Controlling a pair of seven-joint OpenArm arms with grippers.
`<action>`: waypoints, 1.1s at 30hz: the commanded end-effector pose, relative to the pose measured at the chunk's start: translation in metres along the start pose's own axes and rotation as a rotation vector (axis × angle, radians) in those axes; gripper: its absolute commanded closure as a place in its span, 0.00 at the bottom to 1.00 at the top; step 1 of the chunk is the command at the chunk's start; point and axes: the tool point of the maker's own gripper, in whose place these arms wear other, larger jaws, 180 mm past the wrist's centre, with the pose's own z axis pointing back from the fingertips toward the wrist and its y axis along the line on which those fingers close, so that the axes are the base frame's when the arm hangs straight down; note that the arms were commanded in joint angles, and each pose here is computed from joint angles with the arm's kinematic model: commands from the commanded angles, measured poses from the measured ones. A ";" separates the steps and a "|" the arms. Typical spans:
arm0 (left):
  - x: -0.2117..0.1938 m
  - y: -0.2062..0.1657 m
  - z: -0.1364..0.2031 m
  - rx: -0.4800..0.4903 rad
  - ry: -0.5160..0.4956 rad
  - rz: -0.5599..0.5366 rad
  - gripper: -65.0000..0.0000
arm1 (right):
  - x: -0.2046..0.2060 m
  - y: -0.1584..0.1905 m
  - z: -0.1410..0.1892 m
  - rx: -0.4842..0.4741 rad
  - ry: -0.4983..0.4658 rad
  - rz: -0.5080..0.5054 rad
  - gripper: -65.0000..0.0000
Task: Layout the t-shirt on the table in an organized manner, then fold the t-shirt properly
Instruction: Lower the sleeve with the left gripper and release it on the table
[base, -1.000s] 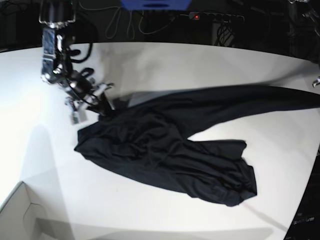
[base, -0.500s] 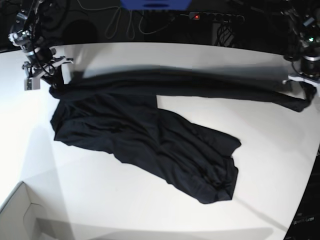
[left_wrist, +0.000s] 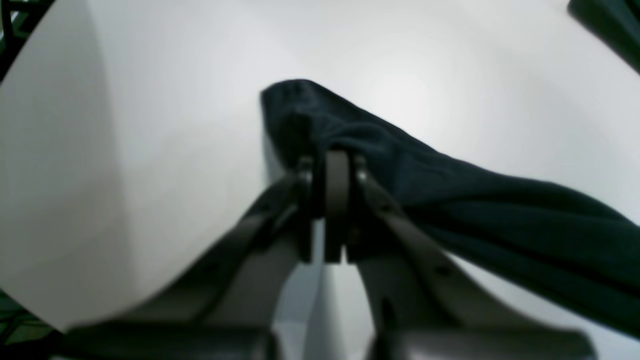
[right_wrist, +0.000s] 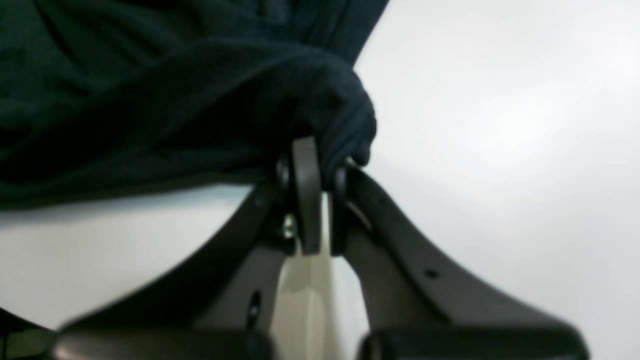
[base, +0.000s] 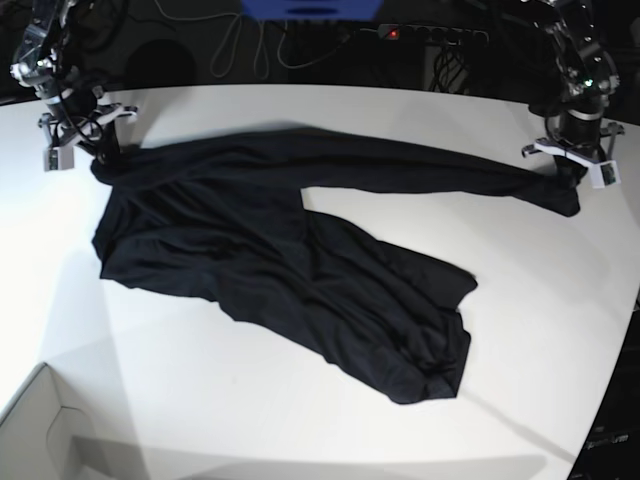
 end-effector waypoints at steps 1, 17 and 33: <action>0.013 0.005 0.002 0.004 -0.039 -0.017 0.89 | 0.007 -0.001 0.005 0.005 -0.024 0.016 0.98; 0.112 -0.058 -0.002 -0.145 -0.323 0.144 0.50 | 0.028 -0.021 0.025 -0.087 -0.111 -0.011 0.65; 0.075 -0.181 -0.103 -0.364 -0.089 0.172 0.50 | 0.028 -0.025 0.027 -0.097 -0.109 -0.006 0.65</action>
